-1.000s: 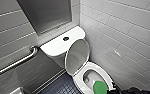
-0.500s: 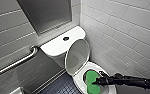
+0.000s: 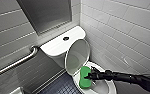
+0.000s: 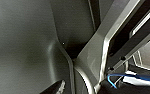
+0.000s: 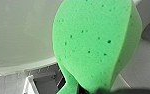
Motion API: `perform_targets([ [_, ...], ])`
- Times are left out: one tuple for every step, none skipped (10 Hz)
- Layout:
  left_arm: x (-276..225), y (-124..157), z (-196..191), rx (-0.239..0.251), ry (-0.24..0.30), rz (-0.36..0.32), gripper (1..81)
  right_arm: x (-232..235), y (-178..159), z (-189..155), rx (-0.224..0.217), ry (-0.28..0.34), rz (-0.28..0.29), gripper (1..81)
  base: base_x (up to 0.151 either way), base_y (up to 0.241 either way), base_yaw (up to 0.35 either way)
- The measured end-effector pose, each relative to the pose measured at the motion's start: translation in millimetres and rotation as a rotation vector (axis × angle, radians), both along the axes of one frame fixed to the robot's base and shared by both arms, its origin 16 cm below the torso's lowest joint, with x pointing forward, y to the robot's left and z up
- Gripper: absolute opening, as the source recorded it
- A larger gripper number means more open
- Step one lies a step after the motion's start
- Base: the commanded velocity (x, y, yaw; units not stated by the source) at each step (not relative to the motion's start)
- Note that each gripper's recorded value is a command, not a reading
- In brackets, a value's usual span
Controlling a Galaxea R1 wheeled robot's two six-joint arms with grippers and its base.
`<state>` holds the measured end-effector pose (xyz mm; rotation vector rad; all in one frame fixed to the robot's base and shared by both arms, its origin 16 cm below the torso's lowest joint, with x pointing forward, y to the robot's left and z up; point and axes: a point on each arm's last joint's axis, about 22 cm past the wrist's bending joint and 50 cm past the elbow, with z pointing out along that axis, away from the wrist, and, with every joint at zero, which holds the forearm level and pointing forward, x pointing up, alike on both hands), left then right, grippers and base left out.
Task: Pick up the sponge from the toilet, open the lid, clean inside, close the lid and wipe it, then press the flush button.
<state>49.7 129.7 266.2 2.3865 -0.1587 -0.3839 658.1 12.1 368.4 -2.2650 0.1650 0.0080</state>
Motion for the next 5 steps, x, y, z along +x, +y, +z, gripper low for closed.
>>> perform_targets([
  [-0.3,2.4,-0.3,0.003,0.0,-0.001,81.1,7.9,16.9,0.6,0.013,-0.007,-0.012,1.0,0.0,0.0,0.0],
  [0.7,6.6,-1.5,0.009,-0.001,-0.003,81.1,13.2,31.5,-2.0,0.018,-0.004,-0.028,1.0,0.0,0.0,0.0],
  [2.4,7.4,-2.5,0.01,-0.004,-0.004,81.1,13.1,40.4,-5.6,0.02,0.013,-0.045,1.0,0.0,0.0,0.0],
  [2.1,7.0,-2.3,0.01,-0.003,-0.003,81.1,10.4,48.5,-9.3,0.033,0.031,-0.069,1.0,0.0,0.0,0.0],
  [2.1,7.0,-2.3,0.01,-0.003,-0.004,81.1,5.4,53.5,-13.8,0.047,0.044,-0.09,1.0,0.0,0.0,0.0],
])
